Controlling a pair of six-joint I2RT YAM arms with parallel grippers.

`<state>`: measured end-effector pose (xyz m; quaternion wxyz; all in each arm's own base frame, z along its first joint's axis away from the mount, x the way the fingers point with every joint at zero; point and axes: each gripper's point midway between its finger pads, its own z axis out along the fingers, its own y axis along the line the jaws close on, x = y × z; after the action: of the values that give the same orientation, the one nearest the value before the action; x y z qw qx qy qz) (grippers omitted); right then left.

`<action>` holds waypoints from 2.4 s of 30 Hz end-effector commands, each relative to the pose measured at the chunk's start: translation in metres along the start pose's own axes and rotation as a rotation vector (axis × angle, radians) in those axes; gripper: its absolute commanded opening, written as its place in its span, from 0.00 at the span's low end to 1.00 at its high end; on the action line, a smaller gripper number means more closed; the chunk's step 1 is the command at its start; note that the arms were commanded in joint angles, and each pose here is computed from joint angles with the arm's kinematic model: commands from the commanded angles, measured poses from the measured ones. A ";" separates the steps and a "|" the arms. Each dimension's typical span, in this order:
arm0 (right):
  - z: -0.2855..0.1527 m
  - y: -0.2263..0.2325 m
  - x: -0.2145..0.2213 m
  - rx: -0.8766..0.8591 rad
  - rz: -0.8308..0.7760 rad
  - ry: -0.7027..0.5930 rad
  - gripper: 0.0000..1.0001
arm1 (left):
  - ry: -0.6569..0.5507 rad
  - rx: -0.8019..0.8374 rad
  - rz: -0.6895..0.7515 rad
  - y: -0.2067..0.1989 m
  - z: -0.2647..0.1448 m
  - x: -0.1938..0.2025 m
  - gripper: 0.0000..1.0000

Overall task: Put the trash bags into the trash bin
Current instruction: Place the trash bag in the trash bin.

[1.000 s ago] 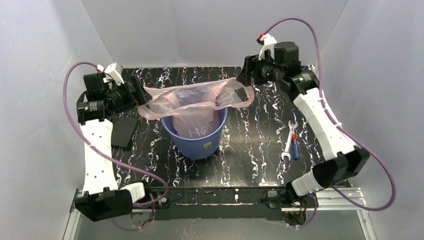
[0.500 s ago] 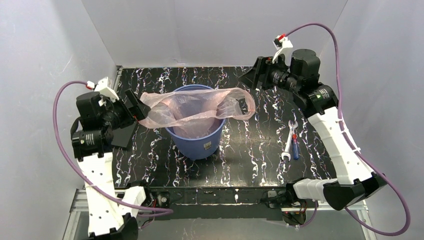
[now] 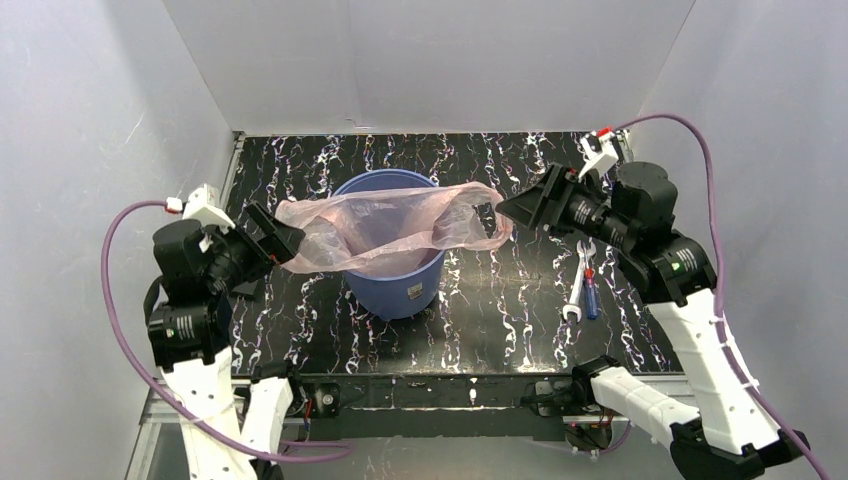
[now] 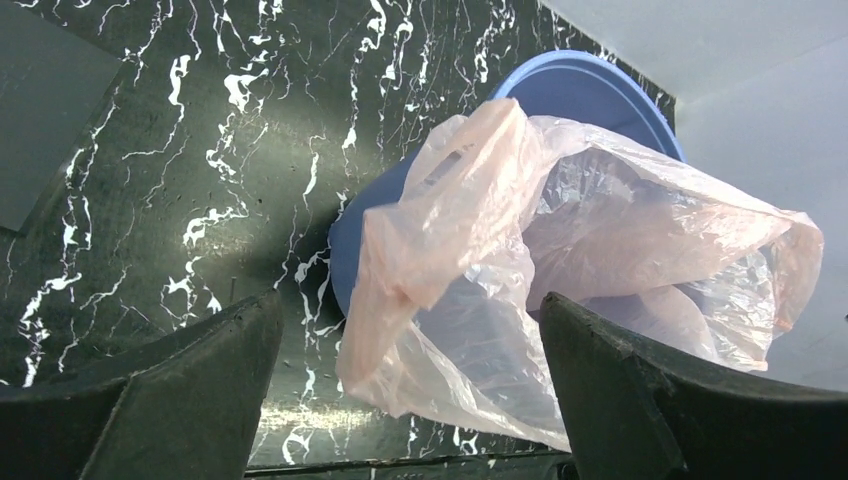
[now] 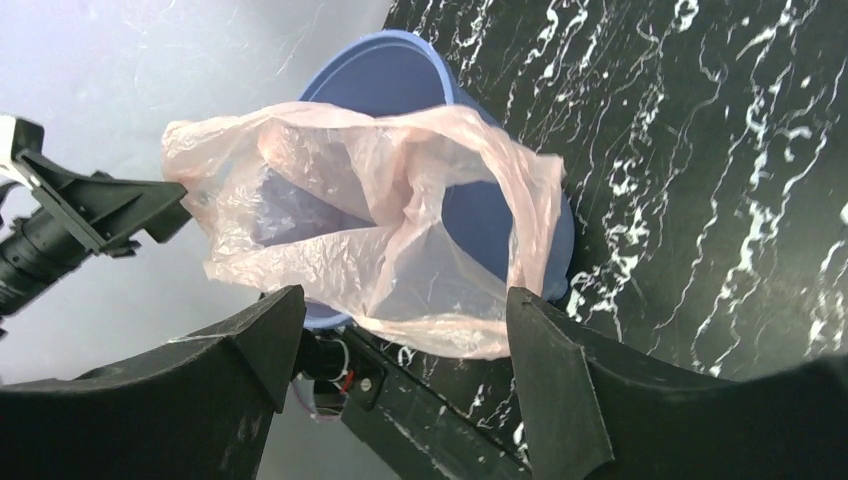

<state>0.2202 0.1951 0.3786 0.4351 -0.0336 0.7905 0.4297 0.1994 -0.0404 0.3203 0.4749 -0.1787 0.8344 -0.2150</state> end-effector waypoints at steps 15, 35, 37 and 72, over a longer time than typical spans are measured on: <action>0.016 -0.022 0.050 -0.019 0.420 0.043 0.73 | -0.012 0.098 -0.206 -0.002 -0.014 0.057 0.96; 0.044 -0.024 0.056 -0.125 0.534 0.051 0.01 | 0.003 0.168 -0.335 -0.011 0.006 0.052 0.36; 0.042 -0.020 0.055 -0.136 0.507 0.056 0.01 | 0.007 0.185 -0.334 -0.014 0.005 0.051 0.18; 0.074 -0.087 0.089 0.080 0.120 0.234 0.24 | 0.060 0.022 -0.160 0.041 0.016 0.104 0.21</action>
<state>0.2281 0.2080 0.2081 0.2611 0.0435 0.8793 0.3960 0.1415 -0.0657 0.2156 0.4257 -0.2476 0.8264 -0.2730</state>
